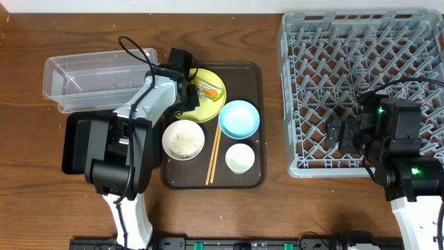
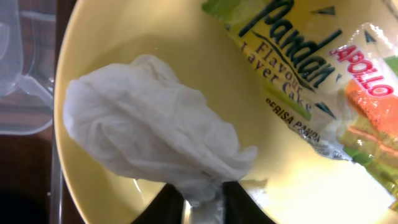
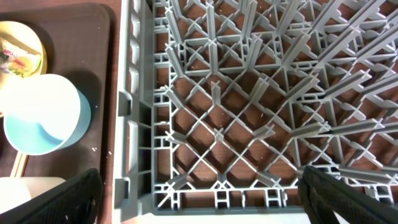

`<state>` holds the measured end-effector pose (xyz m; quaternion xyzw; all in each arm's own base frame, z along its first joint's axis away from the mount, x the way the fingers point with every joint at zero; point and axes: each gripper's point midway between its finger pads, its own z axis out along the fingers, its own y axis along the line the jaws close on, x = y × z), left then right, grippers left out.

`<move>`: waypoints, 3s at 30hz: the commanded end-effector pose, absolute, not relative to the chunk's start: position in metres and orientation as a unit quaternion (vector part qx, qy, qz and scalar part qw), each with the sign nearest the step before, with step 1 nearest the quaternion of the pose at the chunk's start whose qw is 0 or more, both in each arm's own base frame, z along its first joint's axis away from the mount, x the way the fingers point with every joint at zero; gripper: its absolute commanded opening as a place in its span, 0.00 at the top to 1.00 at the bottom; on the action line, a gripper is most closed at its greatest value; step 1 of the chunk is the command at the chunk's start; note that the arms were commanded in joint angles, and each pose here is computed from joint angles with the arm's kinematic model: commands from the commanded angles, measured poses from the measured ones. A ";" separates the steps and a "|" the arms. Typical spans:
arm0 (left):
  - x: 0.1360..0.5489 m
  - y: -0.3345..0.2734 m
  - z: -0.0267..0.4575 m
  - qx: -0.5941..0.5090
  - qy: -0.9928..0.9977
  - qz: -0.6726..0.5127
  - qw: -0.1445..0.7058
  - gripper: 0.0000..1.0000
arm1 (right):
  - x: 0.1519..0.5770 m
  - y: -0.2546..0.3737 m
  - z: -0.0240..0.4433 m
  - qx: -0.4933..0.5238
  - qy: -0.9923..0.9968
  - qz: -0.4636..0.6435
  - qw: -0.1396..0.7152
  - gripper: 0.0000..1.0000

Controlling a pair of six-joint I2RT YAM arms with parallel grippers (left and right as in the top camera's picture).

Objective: Sort waste into correct bins and load items into the dishwasher rack
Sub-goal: 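Grasp the tissue and carry it to the clear plastic bin, then return the left gripper to the plate and grasp the Pandan wrapper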

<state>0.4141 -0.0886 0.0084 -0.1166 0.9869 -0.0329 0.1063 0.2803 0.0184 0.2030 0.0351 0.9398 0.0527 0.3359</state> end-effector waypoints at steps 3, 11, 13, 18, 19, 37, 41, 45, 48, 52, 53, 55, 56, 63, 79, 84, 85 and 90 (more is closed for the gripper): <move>0.415 -0.087 0.021 -0.116 0.986 -0.030 0.115 0.86 | 0.280 0.023 0.208 0.031 0.938 0.059 0.341 0.01; 0.426 -0.087 0.096 -0.091 0.974 -0.052 0.202 0.89 | 0.280 0.023 0.208 0.031 0.938 0.059 0.341 0.01; 0.429 -0.082 0.116 -0.089 0.968 -0.054 0.229 0.89 | 0.280 0.023 0.208 0.031 0.938 0.059 0.341 0.01; 0.438 -0.048 0.153 -0.124 0.950 -0.038 0.284 0.89 | 0.280 0.023 0.208 0.031 0.938 0.059 0.340 0.01; 0.440 -0.041 0.156 -0.133 0.947 -0.037 0.291 0.89 | 0.280 0.023 0.208 0.031 0.938 0.059 0.340 0.01; 0.450 0.003 0.158 -0.183 0.934 -0.061 0.301 0.43 | 0.278 0.023 0.207 0.031 0.939 0.059 0.337 0.01; 0.449 -0.033 0.155 -0.151 0.941 -0.090 0.290 0.43 | 0.278 0.023 0.207 0.031 0.939 0.059 0.337 0.01; 0.448 -0.070 0.144 -0.142 0.945 -0.108 0.275 0.36 | 0.279 0.023 0.206 0.032 0.939 0.059 0.336 0.01; 0.448 -0.092 0.128 -0.167 0.945 -0.123 0.254 0.34 | 0.279 0.023 0.206 0.031 0.940 0.059 0.336 0.01; 0.447 -0.113 0.099 -0.201 0.945 -0.132 0.221 0.34 | 0.279 0.023 0.206 0.031 0.940 0.059 0.335 0.01; 0.447 -0.118 0.090 -0.209 0.945 -0.133 0.212 0.34 | 0.279 0.023 0.206 0.031 0.940 0.059 0.335 0.01; 0.447 -0.123 0.075 -0.217 0.947 -0.131 0.198 0.34 | 0.279 0.023 0.206 0.031 0.940 0.059 0.335 0.01; 0.448 -0.126 0.068 -0.218 0.947 -0.130 0.194 0.34 | 0.279 0.023 0.206 0.031 0.940 0.059 0.335 0.01; 0.454 -0.130 0.037 -0.230 0.948 -0.128 0.180 0.34 | 0.278 0.023 0.206 0.031 0.940 0.059 0.334 0.01; 0.463 -0.140 0.018 -0.261 0.938 -0.140 0.180 0.33 | 0.278 0.023 0.206 0.031 0.940 0.059 0.335 0.01; 0.464 -0.139 0.017 -0.288 0.930 -0.143 0.178 0.33 | 0.279 0.023 0.206 0.031 0.940 0.059 0.335 0.01; 0.463 -0.139 0.016 -0.287 0.931 -0.142 0.177 0.33 | 0.279 0.023 0.206 0.031 0.940 0.059 0.335 0.01; 0.462 -0.140 0.005 -0.287 0.933 -0.136 0.170 0.33 | 0.279 0.023 0.206 0.031 0.940 0.059 0.335 0.01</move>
